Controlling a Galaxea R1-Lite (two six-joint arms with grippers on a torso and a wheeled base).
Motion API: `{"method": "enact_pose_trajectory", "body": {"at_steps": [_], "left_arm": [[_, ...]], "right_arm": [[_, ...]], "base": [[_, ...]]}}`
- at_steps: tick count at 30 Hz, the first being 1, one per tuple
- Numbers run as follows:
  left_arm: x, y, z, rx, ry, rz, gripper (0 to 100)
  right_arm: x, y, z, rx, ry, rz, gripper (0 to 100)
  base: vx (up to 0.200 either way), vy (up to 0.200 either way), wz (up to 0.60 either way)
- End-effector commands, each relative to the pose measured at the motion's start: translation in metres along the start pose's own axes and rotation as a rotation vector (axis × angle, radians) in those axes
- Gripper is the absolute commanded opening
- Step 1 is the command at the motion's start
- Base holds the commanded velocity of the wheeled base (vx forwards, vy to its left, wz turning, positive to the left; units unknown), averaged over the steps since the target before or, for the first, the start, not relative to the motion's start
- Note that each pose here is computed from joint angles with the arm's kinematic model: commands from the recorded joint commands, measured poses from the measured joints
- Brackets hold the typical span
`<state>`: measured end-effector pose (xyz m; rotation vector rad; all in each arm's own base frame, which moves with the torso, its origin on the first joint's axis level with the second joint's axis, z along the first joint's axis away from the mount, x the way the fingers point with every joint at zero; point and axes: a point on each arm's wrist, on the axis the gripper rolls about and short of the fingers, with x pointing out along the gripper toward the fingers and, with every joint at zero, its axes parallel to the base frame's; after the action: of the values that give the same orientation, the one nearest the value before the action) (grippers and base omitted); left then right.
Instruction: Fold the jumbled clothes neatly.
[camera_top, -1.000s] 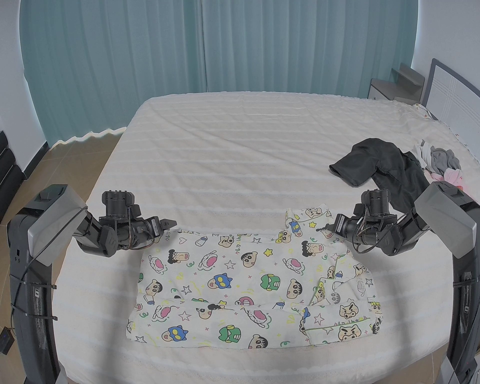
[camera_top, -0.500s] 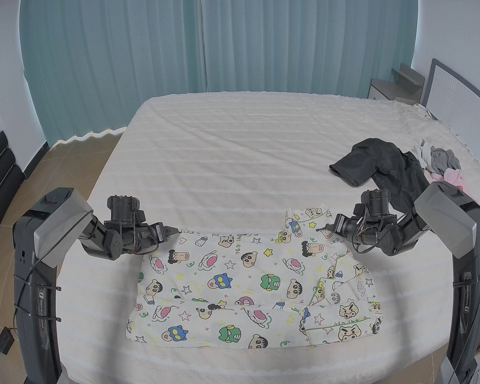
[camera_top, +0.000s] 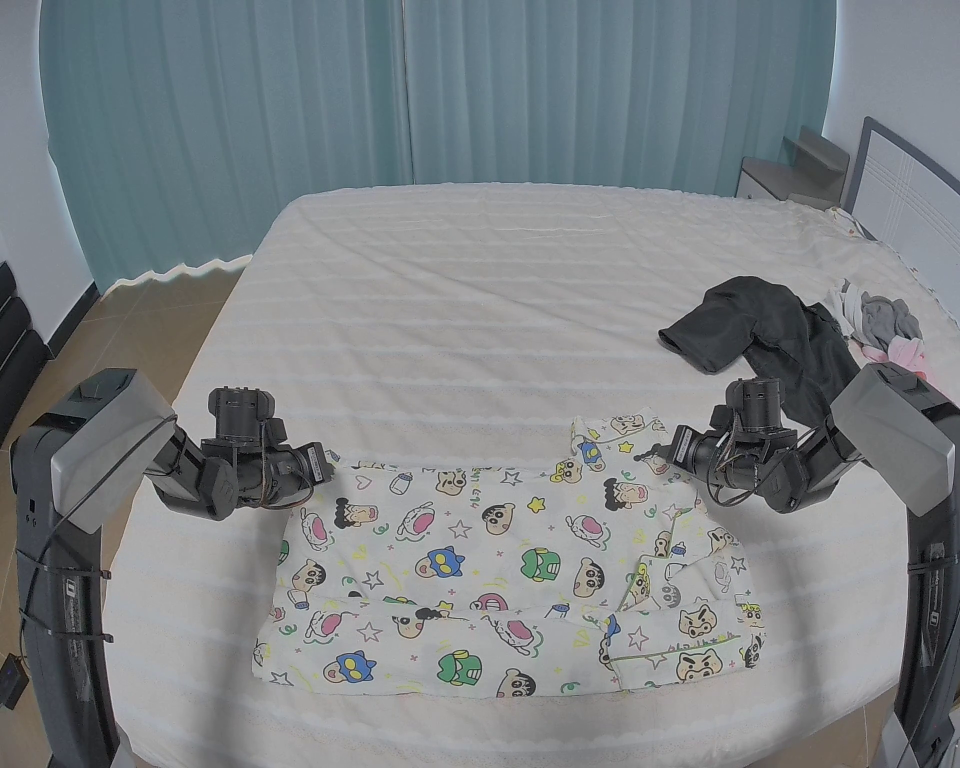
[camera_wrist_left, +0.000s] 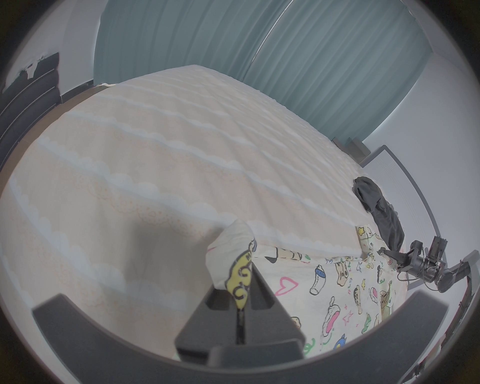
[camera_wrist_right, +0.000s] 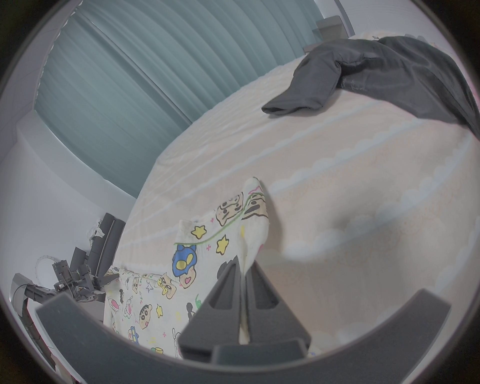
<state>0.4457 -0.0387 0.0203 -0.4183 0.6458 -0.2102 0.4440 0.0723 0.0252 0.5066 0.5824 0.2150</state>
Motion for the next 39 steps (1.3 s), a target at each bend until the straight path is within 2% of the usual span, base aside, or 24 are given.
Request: {"method": "enact_pose_trajectory", "body": {"at_steps": [1, 11, 24, 28, 30, 33, 39], "left_arm": [[-0.014, -0.007, 0.008, 0.005, -0.025, -0.008, 0], [-0.030, -0.013, 0.011, 0.008, -0.043, 0.012, 0], [-0.060, -0.023, 0.015, 0.025, -0.054, 0.001, 0], [-0.067, -0.024, 0.013, 0.055, -0.051, 0.001, 0], [-0.070, -0.023, 0.007, 0.122, -0.032, 0.006, 0], [-0.071, -0.021, 0.001, 0.169, -0.018, 0.008, 0], [-0.065, -0.027, -0.006, 0.192, -0.049, -0.017, 0]], "right_arm": [[-0.006, 0.002, 0.001, -0.003, -0.021, 0.012, 0], [-0.018, 0.005, 0.007, -0.004, -0.053, 0.026, 0], [-0.053, 0.007, 0.012, 0.003, -0.037, 0.044, 0], [-0.063, 0.006, 0.011, 0.007, -0.015, 0.070, 0], [-0.072, 0.007, 0.010, 0.008, 0.001, 0.091, 0], [-0.074, 0.007, 0.008, 0.005, 0.018, 0.107, 0], [-0.058, 0.006, 0.001, 0.006, 0.045, 0.111, 0]], "base": [[0.000, 0.000, 0.00], [0.000, 0.000, 0.00], [0.000, 0.000, 0.00], [0.000, 0.000, 0.00], [0.000, 0.000, 0.00], [0.000, 0.000, 0.00], [0.000, 0.000, 0.00]]}}
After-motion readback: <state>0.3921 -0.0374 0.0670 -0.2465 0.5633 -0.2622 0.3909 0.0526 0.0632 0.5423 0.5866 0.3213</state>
